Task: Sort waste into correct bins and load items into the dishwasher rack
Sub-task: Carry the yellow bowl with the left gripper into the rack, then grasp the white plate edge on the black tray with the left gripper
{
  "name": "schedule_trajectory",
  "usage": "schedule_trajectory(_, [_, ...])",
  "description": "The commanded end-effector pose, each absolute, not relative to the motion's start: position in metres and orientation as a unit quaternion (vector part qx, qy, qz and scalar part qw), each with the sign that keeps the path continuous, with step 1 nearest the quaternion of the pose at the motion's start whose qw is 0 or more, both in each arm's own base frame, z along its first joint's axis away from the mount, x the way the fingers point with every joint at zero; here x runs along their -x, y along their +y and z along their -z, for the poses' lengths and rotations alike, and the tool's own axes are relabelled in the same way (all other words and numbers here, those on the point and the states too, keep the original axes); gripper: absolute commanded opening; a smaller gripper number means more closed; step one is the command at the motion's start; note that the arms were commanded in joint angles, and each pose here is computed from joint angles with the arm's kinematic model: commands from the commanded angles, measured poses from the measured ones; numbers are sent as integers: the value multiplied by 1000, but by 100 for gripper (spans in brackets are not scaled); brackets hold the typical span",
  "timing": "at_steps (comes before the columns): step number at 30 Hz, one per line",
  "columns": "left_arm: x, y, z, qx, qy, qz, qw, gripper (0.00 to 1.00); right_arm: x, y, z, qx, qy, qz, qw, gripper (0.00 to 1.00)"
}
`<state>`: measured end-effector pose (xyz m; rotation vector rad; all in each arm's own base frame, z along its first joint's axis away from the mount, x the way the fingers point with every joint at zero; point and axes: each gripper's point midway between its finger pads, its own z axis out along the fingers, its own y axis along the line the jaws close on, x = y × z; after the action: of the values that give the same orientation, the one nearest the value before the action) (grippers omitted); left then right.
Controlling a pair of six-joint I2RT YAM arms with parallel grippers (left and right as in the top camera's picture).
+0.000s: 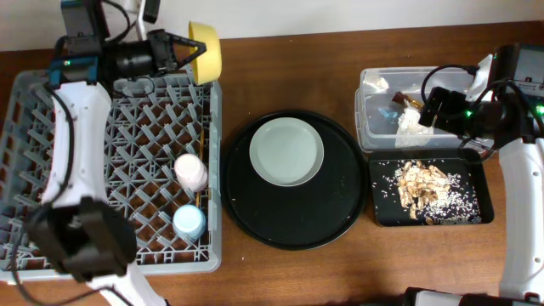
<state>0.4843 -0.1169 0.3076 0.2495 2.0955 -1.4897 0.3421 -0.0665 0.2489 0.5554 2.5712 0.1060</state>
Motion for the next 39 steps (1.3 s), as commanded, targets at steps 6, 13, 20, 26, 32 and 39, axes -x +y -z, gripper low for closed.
schedule_trajectory(6, [-513, -76, -202, -31, 707, 687, 165, 1, -341, -70, -249, -211, 944, -32, 252, 99])
schedule_trajectory(13, [-527, -22, -168, 52, 749, 634, 185, 20, -341, -70, -249, -211, 944, -32, 252, 99])
schedule_trajectory(20, [-523, 22, -156, 124, 770, 598, 184, 58, -341, -70, -249, -211, 944, -32, 252, 99])
schedule_trajectory(26, [-505, 30, -208, 137, 834, 485, 226, 60, -341, -70, -249, -211, 944, -32, 252, 99])
schedule_trajectory(32, [-450, -69, -276, 28, 924, 272, 268, 59, -341, -70, -249, -211, 944, -32, 252, 99])
schedule_trajectory(39, [-373, -249, -187, -177, 959, 163, 149, 63, -341, -70, -249, -211, 944, -32, 252, 99])
